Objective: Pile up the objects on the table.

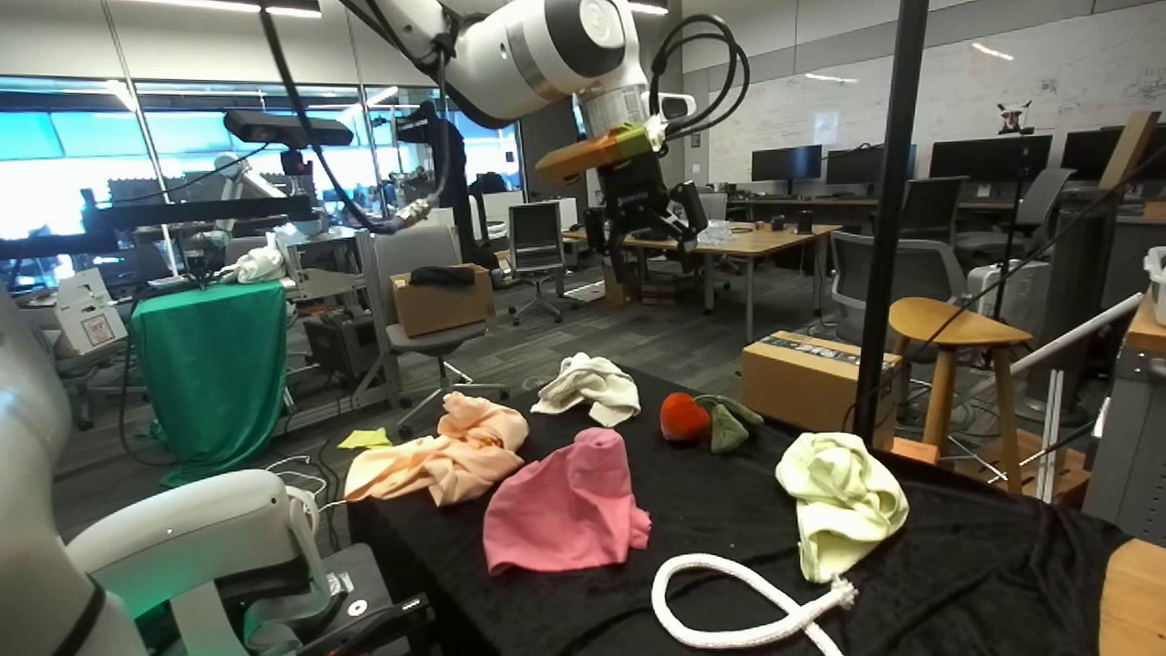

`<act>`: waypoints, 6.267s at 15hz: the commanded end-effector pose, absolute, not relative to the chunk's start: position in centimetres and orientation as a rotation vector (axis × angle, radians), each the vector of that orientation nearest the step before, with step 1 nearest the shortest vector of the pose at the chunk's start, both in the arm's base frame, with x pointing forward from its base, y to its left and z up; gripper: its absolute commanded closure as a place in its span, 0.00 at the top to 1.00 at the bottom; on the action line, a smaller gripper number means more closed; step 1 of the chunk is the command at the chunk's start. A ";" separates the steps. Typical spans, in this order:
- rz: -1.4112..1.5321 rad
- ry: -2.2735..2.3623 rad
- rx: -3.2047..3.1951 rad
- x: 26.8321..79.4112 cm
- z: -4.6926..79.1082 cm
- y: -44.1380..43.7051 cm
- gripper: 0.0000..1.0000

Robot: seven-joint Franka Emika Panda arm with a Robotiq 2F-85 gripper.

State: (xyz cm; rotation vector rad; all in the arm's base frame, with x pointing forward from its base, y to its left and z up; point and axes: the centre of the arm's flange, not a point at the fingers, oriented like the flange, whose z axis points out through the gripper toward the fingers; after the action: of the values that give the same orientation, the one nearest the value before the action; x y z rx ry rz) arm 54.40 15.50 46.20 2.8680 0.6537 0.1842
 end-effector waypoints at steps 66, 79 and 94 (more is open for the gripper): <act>0.079 0.050 3.009 53.6 36.4 3.2 0.11; -0.009 -0.350 2.956 50.5 25.0 -5.3 0.11; 0.043 -0.337 2.941 50.9 25.8 -3.0 1.00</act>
State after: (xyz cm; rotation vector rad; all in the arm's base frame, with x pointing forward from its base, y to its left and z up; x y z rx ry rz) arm 50.79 -3.39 24.17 2.9483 -0.3519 -0.0203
